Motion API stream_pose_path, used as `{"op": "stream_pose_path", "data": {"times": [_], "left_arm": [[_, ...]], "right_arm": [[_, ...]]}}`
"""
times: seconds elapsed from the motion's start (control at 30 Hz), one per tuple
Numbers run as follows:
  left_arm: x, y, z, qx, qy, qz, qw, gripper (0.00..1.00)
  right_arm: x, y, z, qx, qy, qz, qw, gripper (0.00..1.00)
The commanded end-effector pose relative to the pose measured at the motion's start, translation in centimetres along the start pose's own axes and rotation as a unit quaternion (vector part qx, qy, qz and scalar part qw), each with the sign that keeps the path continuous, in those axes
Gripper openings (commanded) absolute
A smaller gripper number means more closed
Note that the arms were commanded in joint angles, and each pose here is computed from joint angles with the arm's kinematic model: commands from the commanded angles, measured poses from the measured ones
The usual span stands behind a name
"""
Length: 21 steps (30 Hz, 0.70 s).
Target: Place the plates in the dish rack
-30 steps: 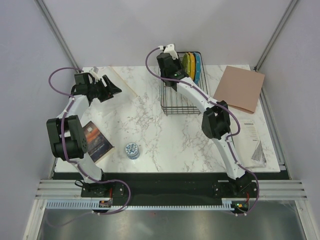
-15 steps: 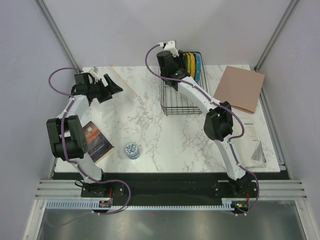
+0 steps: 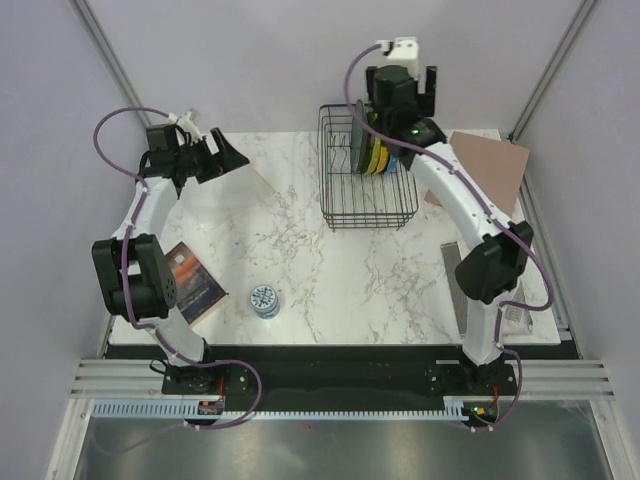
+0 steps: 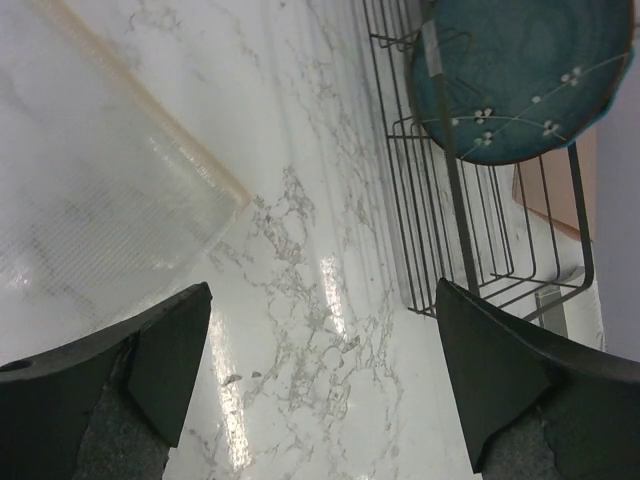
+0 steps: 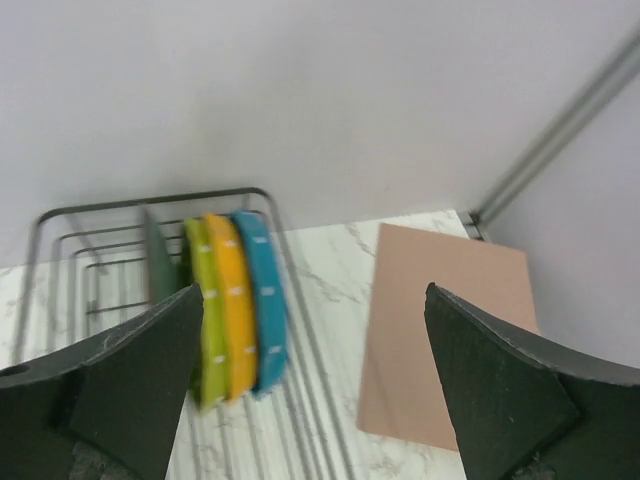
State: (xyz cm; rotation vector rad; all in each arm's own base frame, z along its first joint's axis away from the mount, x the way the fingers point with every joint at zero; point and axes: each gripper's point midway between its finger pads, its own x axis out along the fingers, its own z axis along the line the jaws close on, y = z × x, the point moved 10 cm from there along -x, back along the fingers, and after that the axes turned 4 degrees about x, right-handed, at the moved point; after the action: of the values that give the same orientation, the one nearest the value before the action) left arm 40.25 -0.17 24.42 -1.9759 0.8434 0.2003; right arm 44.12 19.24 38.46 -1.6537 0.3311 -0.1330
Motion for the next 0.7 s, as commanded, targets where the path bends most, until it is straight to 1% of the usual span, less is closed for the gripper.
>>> {"op": "stream_pose_path", "data": {"times": [0.0, 0.03, 0.07, 0.1, 0.13, 0.17, 0.23, 0.3, 0.4, 0.57, 0.67], "left_arm": [[-1.5, -2.2, -5.4, 0.15, 0.057, -0.026, 0.987, 1.0], [-1.8, -2.3, -6.0, 0.17, 0.057, -0.031, 0.983, 1.0], [-1.7, -2.3, -6.4, 0.205, 0.058, -0.034, 0.976, 1.0], [-1.4, -1.9, -7.7, 0.23, 0.068, -0.032, 0.97, 1.0], [-1.5, -2.0, -8.1, 0.249, 0.058, -0.038, 0.966, 1.0], [-1.4, -2.1, -8.3, 0.283, 0.053, -0.041, 0.957, 1.0], [-1.2, -2.2, -9.3, 0.318, 0.049, -0.047, 0.946, 1.0], [-1.1, -2.6, -10.0, 0.342, 0.049, -0.053, 0.937, 1.0], [-1.2, -3.3, -10.0, 0.34, 0.025, -0.061, 0.938, 1.0], [-0.2, -4.6, -9.1, 0.35, -0.031, -0.064, 0.934, 1.0], [-0.3, -6.3, -9.4, 0.353, -0.058, -0.087, 0.93, 1.0]], "right_arm": [[2.3, 2.7, -7.5, 0.027, 0.021, 0.09, 0.995, 0.98], [2.8, 5.1, -9.4, 0.005, 0.035, 0.122, 0.992, 0.98], [3.0, 6.3, -10.3, -0.002, 0.035, 0.141, 0.989, 0.98], [3.0, 7.8, -11.1, -0.012, 0.029, 0.172, 0.985, 0.98], [3.3, 9.2, -12.6, -0.012, 0.046, 0.2, 0.979, 0.98], [3.3, 10.0, -13.2, -0.013, 0.05, 0.218, 0.975, 0.98], [3.3, 11.6, -14.4, -0.03, 0.071, 0.252, 0.965, 0.98], [3.4, 12.0, -15.2, -0.025, 0.083, 0.26, 0.962, 0.98], [4.3, 12.6, -15.9, -0.009, 0.092, 0.266, 0.96, 0.98], [6.8, 13.1, -15.0, -0.016, 0.098, 0.266, 0.959, 0.98], [8.6, 13.5, -14.5, -0.016, 0.095, 0.265, 0.959, 0.98]]}}
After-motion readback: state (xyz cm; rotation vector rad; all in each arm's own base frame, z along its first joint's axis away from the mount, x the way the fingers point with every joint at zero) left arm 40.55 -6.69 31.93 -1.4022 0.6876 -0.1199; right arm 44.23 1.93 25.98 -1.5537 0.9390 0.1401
